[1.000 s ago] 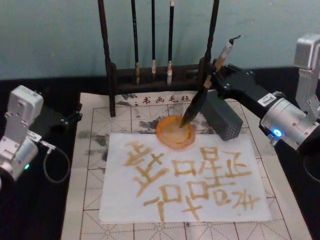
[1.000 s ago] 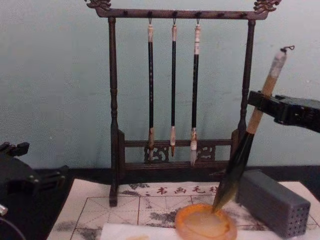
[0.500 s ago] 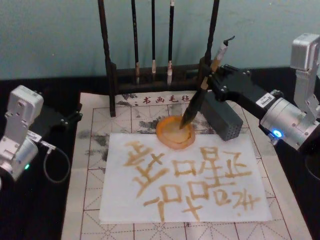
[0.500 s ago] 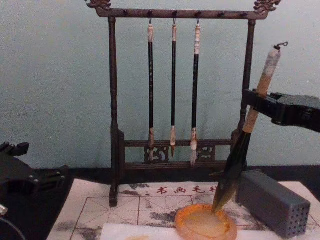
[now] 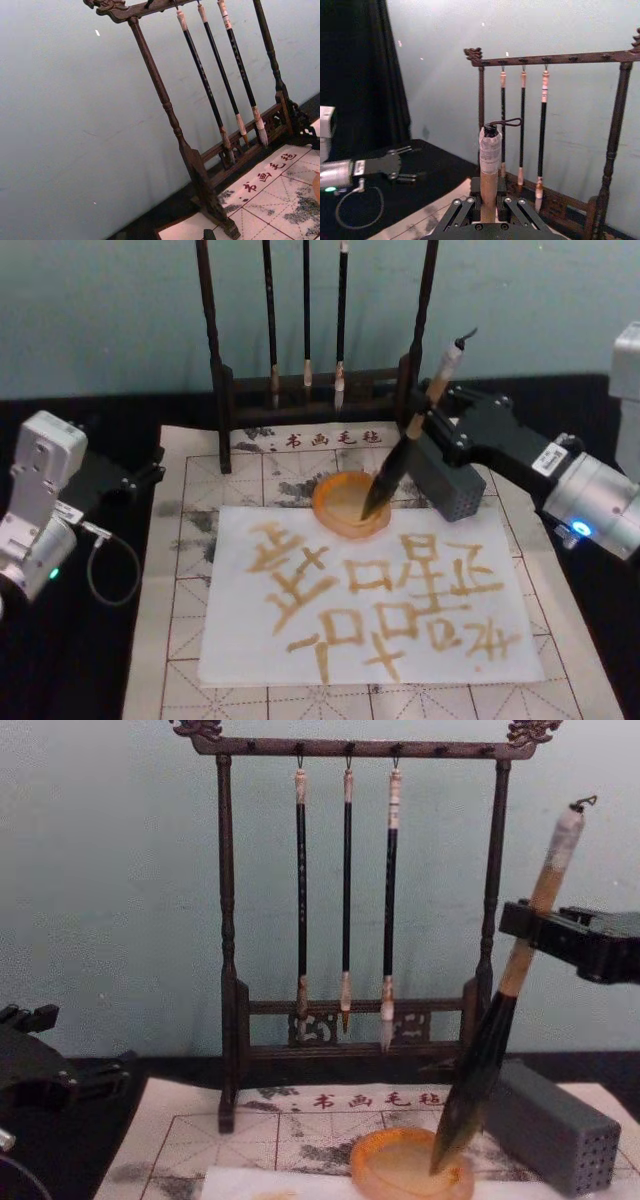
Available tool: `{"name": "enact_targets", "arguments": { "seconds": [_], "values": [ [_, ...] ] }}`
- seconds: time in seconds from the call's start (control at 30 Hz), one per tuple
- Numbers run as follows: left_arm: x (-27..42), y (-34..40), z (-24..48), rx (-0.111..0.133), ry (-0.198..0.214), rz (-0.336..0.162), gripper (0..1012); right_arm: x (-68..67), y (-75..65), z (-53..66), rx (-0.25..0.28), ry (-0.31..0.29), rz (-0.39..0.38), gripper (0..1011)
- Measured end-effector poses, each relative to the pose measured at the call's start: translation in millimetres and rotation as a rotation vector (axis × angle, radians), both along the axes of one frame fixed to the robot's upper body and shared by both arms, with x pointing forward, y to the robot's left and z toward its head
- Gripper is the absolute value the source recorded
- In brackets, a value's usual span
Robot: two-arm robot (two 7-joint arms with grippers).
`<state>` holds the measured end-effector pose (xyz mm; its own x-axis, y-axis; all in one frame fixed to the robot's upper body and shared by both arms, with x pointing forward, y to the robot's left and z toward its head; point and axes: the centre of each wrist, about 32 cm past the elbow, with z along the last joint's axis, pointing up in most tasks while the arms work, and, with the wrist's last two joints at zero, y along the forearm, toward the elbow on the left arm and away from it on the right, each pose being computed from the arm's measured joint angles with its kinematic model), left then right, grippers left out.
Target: Pick up the brush from the inkstone, write on the paper, then place the brush back to its original position.
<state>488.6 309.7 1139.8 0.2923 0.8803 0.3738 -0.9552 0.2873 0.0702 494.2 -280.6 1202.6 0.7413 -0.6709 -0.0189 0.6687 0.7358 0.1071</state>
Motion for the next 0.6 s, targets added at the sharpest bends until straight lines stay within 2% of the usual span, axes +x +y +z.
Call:
{"name": "enact_targets", "arguments": {
  "seconds": [0.6],
  "values": [
    [0.0,0.0,0.0,0.0,0.0,0.0,1001,-26.8,-12.6,0.7,-0.016,-0.009,0.13,199]
  ]
}}
